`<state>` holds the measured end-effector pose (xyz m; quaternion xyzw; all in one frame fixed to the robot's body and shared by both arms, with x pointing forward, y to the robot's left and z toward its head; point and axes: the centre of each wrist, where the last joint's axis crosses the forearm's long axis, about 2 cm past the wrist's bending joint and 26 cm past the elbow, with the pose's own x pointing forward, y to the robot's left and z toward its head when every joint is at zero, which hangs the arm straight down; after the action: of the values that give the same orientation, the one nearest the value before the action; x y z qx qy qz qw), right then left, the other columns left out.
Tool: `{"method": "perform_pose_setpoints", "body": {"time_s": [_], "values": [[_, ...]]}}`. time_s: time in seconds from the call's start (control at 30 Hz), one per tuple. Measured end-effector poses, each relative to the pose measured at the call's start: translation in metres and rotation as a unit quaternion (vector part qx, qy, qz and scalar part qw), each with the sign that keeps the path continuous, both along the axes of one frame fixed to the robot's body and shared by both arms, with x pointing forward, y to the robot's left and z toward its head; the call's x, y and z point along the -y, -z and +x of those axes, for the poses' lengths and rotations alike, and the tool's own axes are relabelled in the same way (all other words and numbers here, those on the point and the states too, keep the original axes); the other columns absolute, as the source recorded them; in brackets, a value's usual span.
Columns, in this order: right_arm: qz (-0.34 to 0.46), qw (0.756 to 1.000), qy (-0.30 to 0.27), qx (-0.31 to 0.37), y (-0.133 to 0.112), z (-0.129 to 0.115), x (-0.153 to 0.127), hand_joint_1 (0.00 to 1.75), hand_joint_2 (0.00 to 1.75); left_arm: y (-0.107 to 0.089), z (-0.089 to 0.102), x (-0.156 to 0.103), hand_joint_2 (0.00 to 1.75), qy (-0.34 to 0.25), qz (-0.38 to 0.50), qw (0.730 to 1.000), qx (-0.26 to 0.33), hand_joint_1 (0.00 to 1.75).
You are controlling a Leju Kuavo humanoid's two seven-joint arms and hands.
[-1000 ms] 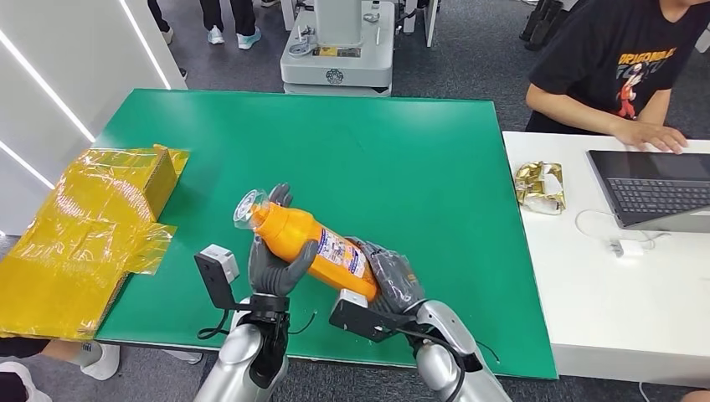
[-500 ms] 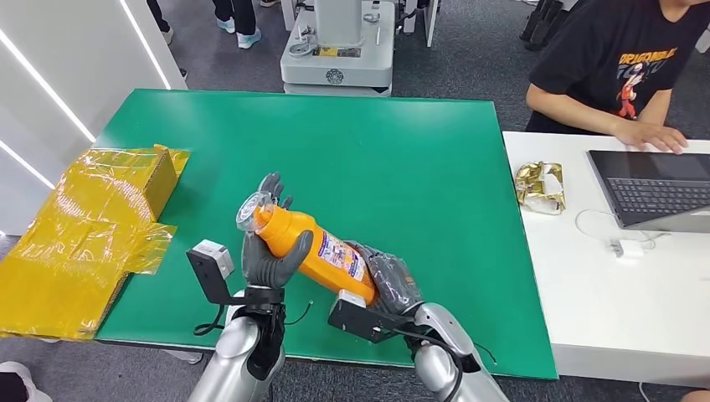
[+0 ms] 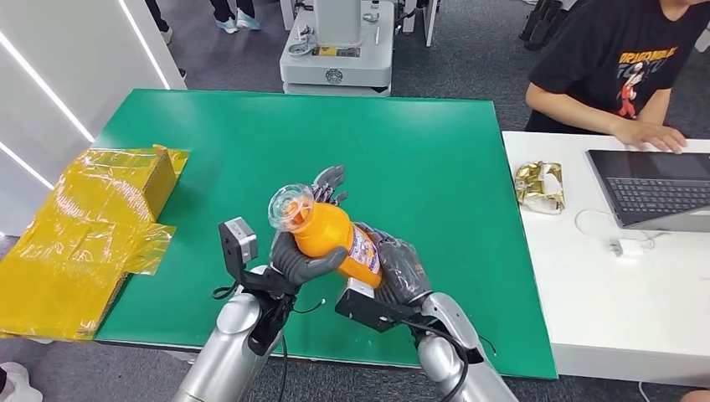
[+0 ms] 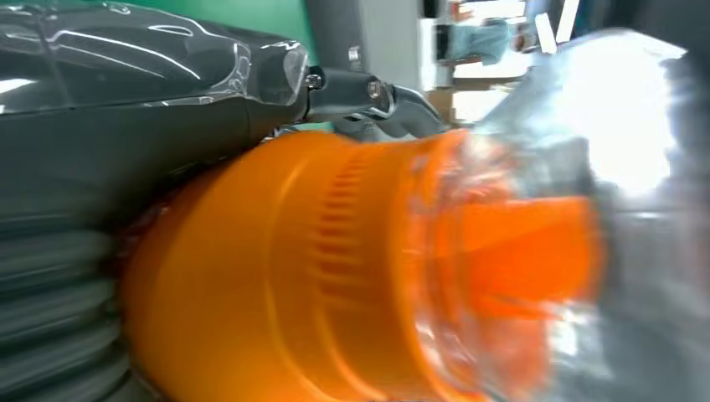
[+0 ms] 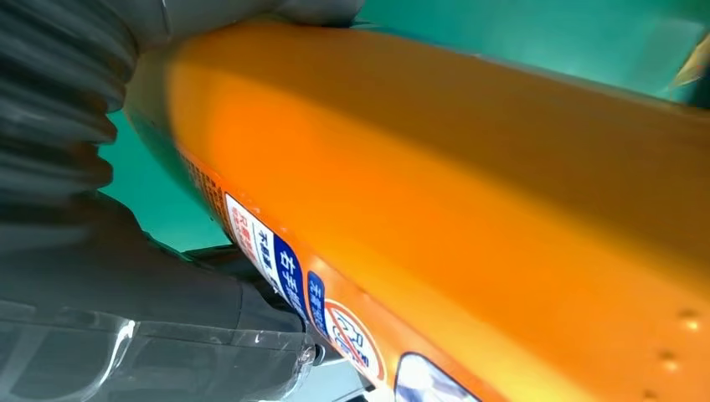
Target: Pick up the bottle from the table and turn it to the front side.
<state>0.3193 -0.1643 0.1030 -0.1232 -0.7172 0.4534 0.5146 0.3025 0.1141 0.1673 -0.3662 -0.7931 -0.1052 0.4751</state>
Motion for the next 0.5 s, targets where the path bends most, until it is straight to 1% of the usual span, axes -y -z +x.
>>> {"method": "perform_pose_setpoints", "body": {"time_s": [0.33,0.5], "values": [[0.0,1.0,0.0,-0.002,-0.0005,0.0006,0.0008,1.75,1.75,0.0073,0.0,0.0013,1.75,0.002,0.009,1.0,-0.013,0.0],[-0.013,1.0,0.0,-0.018,-0.001,0.0008,-0.0009,1.75,1.75,0.0098,0.0002,0.0006,1.75,-0.017,0.018,1.0,-0.018,0.0]]}}
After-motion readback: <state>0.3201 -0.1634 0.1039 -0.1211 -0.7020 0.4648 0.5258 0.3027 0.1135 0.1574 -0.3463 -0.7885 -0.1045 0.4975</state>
